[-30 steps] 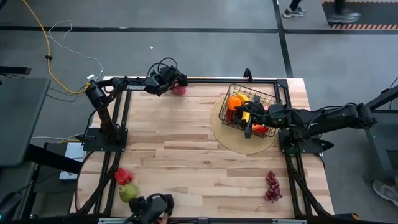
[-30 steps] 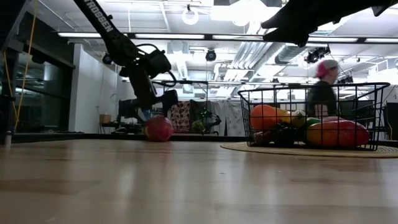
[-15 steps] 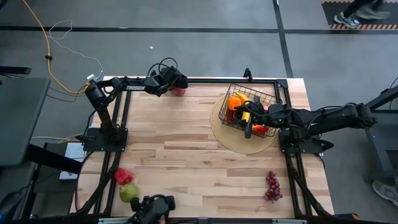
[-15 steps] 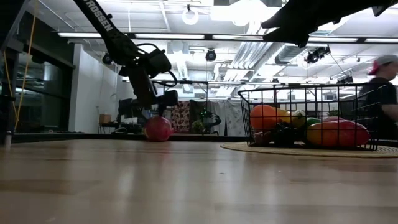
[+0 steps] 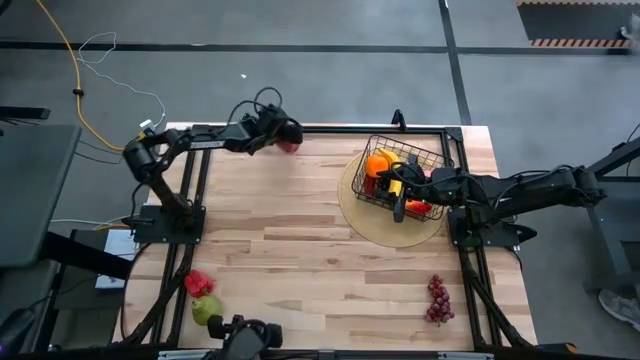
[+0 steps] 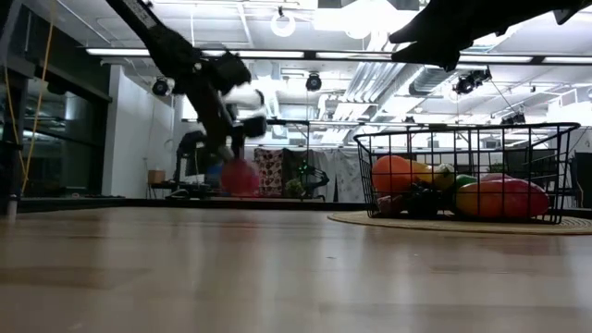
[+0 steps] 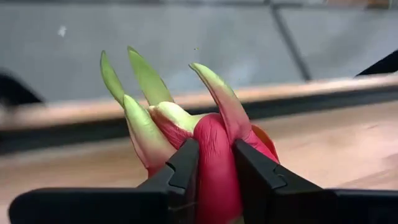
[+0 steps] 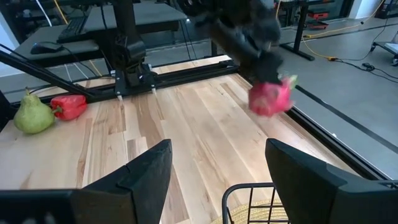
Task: Build produce basket
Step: Put the dragonfruit into the wire basket
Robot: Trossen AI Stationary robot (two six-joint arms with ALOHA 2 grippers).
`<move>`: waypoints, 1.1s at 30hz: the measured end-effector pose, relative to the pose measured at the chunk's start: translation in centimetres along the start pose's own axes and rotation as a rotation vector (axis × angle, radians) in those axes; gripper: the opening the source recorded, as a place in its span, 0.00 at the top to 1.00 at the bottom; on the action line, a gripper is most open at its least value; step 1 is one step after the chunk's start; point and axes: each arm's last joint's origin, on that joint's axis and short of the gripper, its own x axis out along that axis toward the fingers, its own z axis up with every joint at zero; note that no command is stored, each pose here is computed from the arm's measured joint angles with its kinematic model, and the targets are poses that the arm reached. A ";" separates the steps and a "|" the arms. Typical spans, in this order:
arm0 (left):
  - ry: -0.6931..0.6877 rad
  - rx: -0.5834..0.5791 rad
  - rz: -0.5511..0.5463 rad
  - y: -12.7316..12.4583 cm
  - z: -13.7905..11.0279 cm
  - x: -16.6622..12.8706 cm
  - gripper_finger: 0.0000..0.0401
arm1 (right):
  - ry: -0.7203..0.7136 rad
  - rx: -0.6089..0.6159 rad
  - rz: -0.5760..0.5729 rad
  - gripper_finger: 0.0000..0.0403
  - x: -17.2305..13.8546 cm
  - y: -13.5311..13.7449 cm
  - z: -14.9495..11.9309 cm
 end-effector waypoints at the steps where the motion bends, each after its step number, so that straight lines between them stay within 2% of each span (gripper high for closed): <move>1: -0.026 0.006 -0.017 -0.1 0.5 -0.7 0.83 | 0.000 0.000 0.000 0.38 0.0 0.0 0.0; 5: -0.110 0.099 -0.098 -1.0 1.8 -3.8 0.83 | 0.000 -0.002 0.000 0.38 0.0 0.0 0.0; 9: -0.215 0.267 -0.311 -3.3 2.1 -8.1 0.83 | 0.000 -0.003 0.000 0.38 0.0 0.0 0.0; 12: -0.338 0.387 -0.472 -4.9 0.7 -11.5 0.83 | 0.000 -0.003 0.000 0.38 0.0 0.0 0.0; 15: -0.463 0.458 -0.650 -5.5 -1.5 -14.6 0.83 | -0.001 -0.001 0.000 0.38 0.0 0.0 0.0; 18: -0.526 0.527 -0.831 -5.3 -4.5 -16.4 0.83 | -0.022 0.008 0.006 0.38 0.0 0.1 0.2; 21: -0.563 0.550 -0.950 -4.7 -7.1 -17.4 0.82 | -0.069 0.052 0.063 0.38 0.6 0.4 0.6; 24: -0.605 0.565 -1.010 -4.7 -8.5 -18.1 0.82 | -0.121 0.085 0.157 0.38 1.9 1.1 0.8; 28: -0.650 0.605 -1.000 -4.9 -8.9 -18.7 0.81 | -0.197 0.118 0.273 0.38 4.0 2.3 0.8; 33: -0.695 0.612 -1.014 -5.1 -9.0 -19.4 0.82 | -0.232 0.209 0.299 0.38 6.5 3.0 -0.3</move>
